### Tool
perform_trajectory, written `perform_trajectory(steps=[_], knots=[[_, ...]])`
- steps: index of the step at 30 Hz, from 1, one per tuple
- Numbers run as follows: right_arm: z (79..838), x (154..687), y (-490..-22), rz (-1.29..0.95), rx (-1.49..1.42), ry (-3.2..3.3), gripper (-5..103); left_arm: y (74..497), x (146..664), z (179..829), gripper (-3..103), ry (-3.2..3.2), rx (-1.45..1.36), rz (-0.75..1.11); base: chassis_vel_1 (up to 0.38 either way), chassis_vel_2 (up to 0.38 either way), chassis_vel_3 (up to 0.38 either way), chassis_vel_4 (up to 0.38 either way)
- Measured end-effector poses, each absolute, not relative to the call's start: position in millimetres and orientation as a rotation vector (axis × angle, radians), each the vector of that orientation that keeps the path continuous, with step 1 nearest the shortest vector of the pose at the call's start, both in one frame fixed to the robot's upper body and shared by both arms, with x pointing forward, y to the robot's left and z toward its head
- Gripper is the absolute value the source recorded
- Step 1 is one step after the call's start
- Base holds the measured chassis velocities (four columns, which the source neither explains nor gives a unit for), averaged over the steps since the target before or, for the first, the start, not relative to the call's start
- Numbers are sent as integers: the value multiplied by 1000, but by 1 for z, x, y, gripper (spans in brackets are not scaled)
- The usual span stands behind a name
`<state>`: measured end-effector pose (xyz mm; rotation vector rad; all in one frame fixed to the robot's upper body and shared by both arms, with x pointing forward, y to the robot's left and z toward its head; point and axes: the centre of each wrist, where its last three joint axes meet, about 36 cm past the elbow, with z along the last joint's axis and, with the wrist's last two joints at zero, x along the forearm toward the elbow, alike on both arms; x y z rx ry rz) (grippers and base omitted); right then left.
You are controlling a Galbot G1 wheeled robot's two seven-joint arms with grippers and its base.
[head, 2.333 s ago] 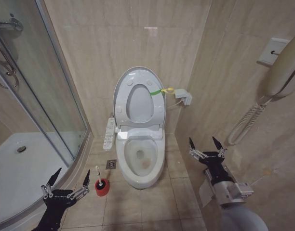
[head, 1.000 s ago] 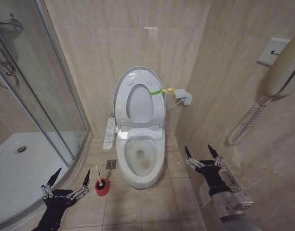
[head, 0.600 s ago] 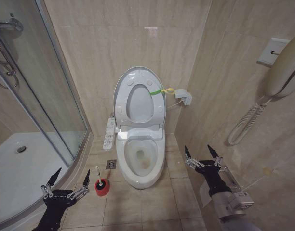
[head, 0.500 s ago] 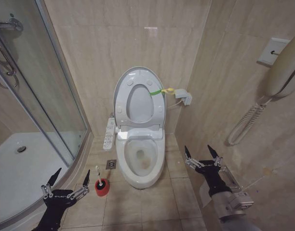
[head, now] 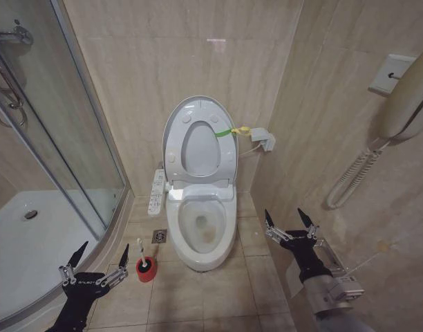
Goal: Open the toilet lid, clean the toilet bowl with a toilet brush, close the toilet lid, and flush.
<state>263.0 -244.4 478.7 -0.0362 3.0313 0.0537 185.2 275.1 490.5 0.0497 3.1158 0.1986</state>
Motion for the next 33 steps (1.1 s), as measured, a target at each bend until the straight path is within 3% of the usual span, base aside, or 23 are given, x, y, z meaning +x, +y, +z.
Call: perform_trajectory(steps=[33], knots=[[479, 263, -244, 54, -36, 3031, 100, 275, 185, 490, 100, 3116, 50, 198, 0, 0, 0, 0]])
